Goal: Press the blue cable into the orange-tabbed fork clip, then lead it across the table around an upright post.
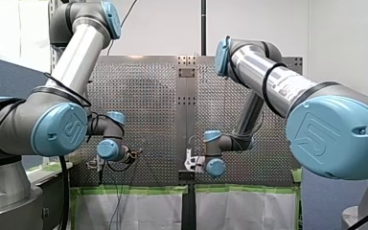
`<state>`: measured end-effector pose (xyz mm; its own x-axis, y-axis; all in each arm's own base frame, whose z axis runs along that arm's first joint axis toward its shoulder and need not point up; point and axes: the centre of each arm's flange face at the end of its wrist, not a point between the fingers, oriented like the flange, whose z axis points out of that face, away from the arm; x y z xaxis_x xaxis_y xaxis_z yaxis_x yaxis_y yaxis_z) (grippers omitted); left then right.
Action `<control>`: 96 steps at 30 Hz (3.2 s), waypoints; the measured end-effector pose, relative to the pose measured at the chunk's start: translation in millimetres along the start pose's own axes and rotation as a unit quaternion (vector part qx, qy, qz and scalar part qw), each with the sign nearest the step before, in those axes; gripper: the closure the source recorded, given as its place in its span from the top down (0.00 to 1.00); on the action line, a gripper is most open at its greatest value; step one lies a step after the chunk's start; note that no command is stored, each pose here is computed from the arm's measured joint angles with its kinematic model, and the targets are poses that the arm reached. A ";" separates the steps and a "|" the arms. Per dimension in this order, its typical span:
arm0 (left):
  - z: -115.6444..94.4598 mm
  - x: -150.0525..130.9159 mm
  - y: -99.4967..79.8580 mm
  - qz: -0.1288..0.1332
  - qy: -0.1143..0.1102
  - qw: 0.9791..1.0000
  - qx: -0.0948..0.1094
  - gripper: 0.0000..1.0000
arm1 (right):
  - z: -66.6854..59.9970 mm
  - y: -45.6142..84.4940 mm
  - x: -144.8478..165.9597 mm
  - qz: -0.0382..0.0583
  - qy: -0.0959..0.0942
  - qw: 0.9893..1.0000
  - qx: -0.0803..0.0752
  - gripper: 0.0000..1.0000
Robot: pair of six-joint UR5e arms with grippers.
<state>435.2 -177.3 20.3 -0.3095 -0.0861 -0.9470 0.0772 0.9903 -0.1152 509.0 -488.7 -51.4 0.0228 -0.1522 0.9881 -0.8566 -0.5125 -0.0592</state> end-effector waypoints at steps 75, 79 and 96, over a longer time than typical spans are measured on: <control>57.2 9.9 -82.7 0.013 -0.043 0.999 -0.029 1.00 | 12.9 13.7 7.5 -0.002 -0.017 1.000 -0.011 0.00; 64.1 3.2 -84.6 0.008 -0.050 0.998 -0.031 1.00 | 12.9 13.7 7.5 -0.002 -0.017 1.000 -0.011 0.00; 74.4 -8.1 -85.4 -0.003 -0.054 0.997 -0.047 1.00 | 12.6 13.7 7.3 -0.002 -0.019 1.000 -0.011 0.00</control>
<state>501.6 -269.3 15.5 -0.2052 -0.0985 -0.9738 -0.0148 0.9951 -0.0976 504.0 -507.5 -46.8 0.0450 -0.1826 0.9822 -0.8674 -0.4948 -0.0523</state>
